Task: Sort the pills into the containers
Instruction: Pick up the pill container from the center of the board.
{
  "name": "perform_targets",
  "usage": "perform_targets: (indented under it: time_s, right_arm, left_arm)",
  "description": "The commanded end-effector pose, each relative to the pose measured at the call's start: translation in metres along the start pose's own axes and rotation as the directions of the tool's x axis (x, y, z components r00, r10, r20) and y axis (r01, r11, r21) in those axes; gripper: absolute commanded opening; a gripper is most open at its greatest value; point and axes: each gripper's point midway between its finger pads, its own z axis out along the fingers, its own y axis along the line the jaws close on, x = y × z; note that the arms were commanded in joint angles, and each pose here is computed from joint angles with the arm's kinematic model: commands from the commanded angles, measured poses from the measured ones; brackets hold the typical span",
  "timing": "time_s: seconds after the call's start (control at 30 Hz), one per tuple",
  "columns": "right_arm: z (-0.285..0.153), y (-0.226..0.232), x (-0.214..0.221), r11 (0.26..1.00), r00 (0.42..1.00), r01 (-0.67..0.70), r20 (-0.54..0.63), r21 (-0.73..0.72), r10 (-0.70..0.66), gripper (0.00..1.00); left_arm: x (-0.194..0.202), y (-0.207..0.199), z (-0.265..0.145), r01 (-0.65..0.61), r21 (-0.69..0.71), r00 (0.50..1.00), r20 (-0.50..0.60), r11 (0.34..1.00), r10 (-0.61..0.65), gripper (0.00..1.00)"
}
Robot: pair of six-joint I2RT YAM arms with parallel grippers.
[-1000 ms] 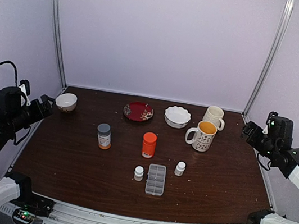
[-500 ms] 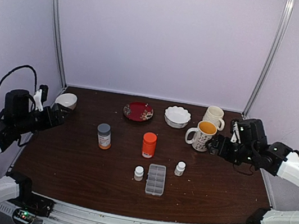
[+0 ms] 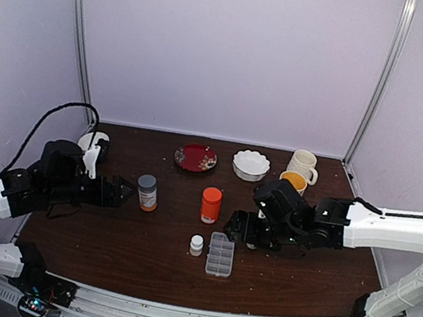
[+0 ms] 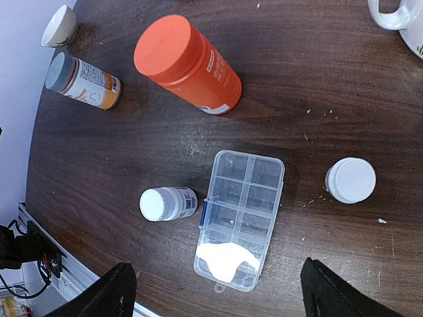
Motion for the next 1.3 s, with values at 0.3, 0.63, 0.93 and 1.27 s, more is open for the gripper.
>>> perform_targets:
  time_s: [0.3,0.63,0.93,1.27]
  right_arm:
    - [0.052,0.015,0.044,0.989,0.991,0.081,-0.114,0.122,-0.067,0.93]
    - [0.071,-0.009,0.059,0.963,0.984,0.112,-0.162,0.246,-0.073,0.91]
    - [0.083,-0.006,0.072,0.943,0.972,0.169,-0.209,0.286,-0.111,0.94]
    - [0.094,-0.019,0.081,0.917,0.966,0.185,-0.238,0.353,-0.103,0.88]
  left_arm:
    - [0.011,-0.031,0.029,-0.186,-0.008,0.982,0.007,0.982,0.186,0.98]
    - [0.005,-0.021,0.013,-0.164,-0.038,0.984,0.064,0.986,0.166,0.97]
    - [-0.006,-0.023,0.002,-0.174,-0.043,0.979,0.096,0.984,0.177,0.97]
    - [-0.007,-0.022,0.002,-0.184,-0.054,0.978,0.093,0.981,0.188,0.98]
